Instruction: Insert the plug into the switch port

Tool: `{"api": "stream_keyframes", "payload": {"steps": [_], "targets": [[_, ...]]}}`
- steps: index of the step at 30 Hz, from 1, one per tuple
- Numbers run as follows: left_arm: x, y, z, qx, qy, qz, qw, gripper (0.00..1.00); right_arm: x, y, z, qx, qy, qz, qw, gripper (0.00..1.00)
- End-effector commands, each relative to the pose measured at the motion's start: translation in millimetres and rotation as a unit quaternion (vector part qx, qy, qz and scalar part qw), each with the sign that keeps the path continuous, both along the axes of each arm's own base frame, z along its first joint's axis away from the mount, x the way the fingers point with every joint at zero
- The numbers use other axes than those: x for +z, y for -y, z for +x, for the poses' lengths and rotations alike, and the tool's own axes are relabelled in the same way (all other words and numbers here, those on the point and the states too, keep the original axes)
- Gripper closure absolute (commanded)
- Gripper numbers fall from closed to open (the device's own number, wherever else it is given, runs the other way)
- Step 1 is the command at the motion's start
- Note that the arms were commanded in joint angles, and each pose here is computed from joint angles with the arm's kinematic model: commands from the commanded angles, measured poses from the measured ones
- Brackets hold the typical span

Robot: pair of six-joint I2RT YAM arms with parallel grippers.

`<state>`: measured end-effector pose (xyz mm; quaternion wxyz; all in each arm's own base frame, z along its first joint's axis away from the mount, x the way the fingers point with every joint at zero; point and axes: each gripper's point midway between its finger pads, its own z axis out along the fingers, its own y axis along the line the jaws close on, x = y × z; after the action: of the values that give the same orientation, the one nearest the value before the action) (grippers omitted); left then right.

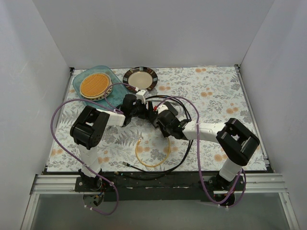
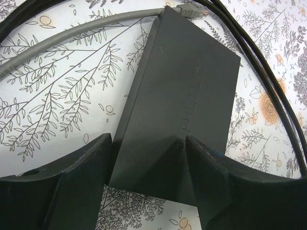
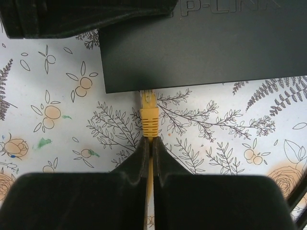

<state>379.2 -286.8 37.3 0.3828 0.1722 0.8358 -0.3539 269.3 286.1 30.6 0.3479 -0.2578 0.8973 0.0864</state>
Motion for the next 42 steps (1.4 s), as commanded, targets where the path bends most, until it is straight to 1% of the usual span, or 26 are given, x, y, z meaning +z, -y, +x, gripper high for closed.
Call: {"api": "stream_keyframes", "payload": {"steps": [1,10,16,29,36,42], "targets": [[-56,4,-70,-0.058,-0.129,0.035,0.989,0.39,62,-41,47,-0.02,0.094,0.102,0.99,0.99],[-53,12,-82,-0.085,-0.124,0.033,0.988,0.41,69,-49,62,-0.031,0.119,0.119,0.985,0.99],[-51,21,-92,-0.112,-0.12,0.032,0.986,0.41,87,-59,76,-0.024,0.139,0.132,0.981,0.99],[-53,40,-108,-0.15,-0.117,0.04,0.981,0.41,98,-77,96,-0.012,0.149,0.15,0.977,0.99],[-57,40,-109,-0.148,-0.118,0.047,0.981,0.41,98,-77,96,-0.008,0.147,0.148,0.978,0.99],[-62,34,-103,-0.122,-0.113,0.06,0.984,0.41,91,-66,88,-0.018,0.135,0.141,0.981,0.99]]}}
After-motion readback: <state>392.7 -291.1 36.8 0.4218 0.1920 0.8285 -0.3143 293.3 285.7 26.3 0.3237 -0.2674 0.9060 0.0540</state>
